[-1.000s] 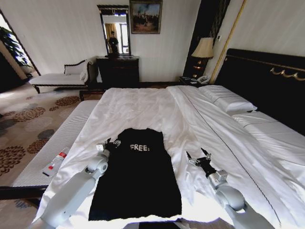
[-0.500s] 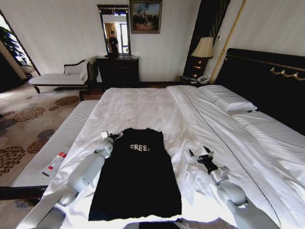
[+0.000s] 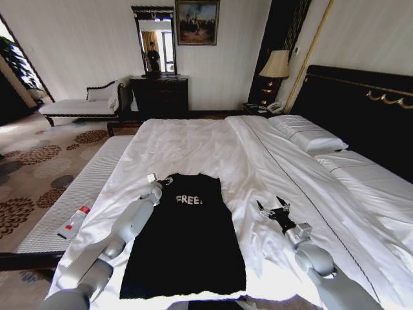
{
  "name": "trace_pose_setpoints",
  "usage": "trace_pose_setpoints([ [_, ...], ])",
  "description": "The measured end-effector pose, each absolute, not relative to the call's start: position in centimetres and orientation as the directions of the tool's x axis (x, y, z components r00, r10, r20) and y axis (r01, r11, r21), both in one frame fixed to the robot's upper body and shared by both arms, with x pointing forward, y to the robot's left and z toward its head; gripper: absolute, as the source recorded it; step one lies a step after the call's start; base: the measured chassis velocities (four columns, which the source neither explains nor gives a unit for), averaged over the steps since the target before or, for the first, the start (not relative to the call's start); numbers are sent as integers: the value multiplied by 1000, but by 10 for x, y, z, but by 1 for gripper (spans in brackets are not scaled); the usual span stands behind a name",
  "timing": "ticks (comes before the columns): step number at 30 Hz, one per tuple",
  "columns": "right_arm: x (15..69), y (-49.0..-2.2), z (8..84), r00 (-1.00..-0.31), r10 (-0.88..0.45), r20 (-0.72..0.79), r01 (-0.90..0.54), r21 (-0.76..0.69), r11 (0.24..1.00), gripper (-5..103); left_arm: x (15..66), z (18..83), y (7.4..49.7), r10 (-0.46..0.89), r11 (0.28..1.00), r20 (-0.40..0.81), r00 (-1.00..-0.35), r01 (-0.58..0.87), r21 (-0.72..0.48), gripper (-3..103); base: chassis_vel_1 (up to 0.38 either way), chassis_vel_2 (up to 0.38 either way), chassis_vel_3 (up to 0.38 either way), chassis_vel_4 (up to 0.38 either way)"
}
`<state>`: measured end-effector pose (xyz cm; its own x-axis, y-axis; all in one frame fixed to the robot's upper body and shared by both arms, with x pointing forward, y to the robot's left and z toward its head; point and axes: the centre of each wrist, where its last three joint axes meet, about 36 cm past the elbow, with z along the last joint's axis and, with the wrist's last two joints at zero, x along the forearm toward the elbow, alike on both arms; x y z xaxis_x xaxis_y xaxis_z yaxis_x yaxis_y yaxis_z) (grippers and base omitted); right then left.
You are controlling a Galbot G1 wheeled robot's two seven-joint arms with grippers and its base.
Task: Fold the clothes on the bed.
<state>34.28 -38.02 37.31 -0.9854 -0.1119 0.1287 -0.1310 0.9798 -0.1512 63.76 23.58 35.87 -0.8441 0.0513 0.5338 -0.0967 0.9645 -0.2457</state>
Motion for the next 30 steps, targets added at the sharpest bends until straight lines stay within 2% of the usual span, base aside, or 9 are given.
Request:
trace_pose_setpoints([
  [1, 344, -380, 374, -986, -111, 128, -130, -151, 980, 100, 638, 356, 234, 51, 966, 538, -842, -96, -241, 60, 0, 0, 0, 0],
  [3, 344, -381, 374, -986, -111, 127, -129, -152, 980, 100, 638, 355, 232, 51, 967, 539, -841, -94, -238, 60, 0, 0, 0, 0],
  [7, 345, -380, 375, -986, -108, 128, -127, -151, 980, 100, 640, 358, 227, 53, 969, 531, -846, -85, -233, 39, 0, 0, 0, 0],
  [10, 345, -380, 375, -986, -108, 129, -128, -151, 980, 100, 642, 361, 228, 49, 970, 524, -850, -84, -227, 34, 0, 0, 0, 0],
  [13, 344, -379, 374, -985, -109, 132, -128, -151, 980, 100, 645, 366, 236, 36, 973, 515, -856, -88, -214, 18, 0, 0, 0, 0],
  [15, 343, -379, 374, -985, -109, 132, -128, -150, 980, 100, 645, 366, 238, 33, 974, 514, -857, -88, -210, 18, 0, 0, 0, 0],
  [18, 343, -379, 374, -985, -109, 131, -128, -150, 980, 100, 644, 365, 241, 28, 977, 514, -857, -86, -196, 2, 0, 0, 0, 0],
  [30, 342, -384, 378, -987, -101, 123, -120, -158, 980, 100, 645, 364, 241, 18, 978, 507, -861, -91, -189, 1, 0, 0, 0, 0],
])
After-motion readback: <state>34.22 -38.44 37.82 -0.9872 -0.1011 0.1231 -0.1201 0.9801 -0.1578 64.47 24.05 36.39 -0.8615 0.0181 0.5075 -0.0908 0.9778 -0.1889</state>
